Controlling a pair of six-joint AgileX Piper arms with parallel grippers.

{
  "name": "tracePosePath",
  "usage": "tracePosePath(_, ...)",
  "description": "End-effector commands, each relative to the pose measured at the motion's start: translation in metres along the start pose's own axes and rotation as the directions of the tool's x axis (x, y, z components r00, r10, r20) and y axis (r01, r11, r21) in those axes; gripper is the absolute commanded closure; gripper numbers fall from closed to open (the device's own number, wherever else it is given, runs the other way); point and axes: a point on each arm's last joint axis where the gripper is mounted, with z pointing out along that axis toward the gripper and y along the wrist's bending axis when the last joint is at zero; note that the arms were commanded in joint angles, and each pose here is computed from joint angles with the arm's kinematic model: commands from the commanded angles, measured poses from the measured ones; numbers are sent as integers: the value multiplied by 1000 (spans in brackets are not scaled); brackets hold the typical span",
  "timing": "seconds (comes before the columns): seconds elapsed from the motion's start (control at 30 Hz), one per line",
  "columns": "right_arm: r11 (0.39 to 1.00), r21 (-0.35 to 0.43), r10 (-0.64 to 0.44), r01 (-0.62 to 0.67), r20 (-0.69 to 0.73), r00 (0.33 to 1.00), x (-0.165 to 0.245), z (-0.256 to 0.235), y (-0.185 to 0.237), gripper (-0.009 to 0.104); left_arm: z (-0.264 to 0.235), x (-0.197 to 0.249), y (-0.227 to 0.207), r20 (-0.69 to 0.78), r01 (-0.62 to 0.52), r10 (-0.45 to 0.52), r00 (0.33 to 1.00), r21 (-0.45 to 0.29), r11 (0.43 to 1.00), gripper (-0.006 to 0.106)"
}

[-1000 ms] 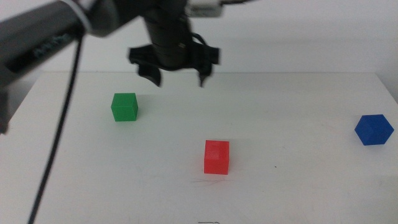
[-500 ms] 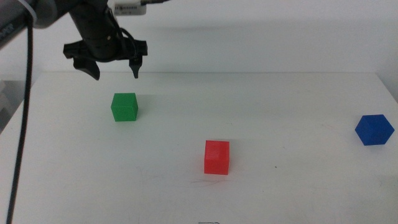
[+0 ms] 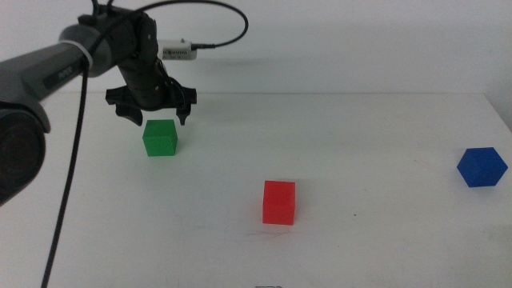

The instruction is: Stack red cubes first, then green, then blue cubes in a specific spot.

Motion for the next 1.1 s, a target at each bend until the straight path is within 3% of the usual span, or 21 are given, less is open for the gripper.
tracePosePath(0.0,1000,12,-17,15,92,996,-12,-2,-1,28,-30,-14,2,122,1,-1,993,-3,1000,7)
tracePosePath(0.17,1000,12,-17,15,92,996,-12,-2,-1,28,-15,-12,2,97,13,-11,995,-20,1000,8)
tracePosePath(0.27,1000,12,-17,15,92,996,-12,-2,-1,28,-6,-11,2,81,12,-10,997,-24,1000,15)
tracePosePath(0.37,1000,12,-17,15,92,996,-12,-2,-1,28,-1,-10,2,73,20,-19,997,-24,999,31)
tracePosePath(0.6,1000,12,-17,15,92,996,-12,-2,-1,28,-13,-8,-2,44,68,-70,997,30,997,83)
tracePosePath(0.67,1000,12,-17,15,92,996,-12,-2,-1,28,-25,-4,-2,7,62,-63,998,33,997,92)
tracePosePath(0.93,1000,12,-17,15,92,996,-12,-2,-1,28,-82,35,-8,-9,67,-66,998,51,996,97)
tracePosePath(1.07,1000,12,-17,15,92,996,-12,-2,-1,28,-115,79,-20,70,114,-123,990,117,987,97)
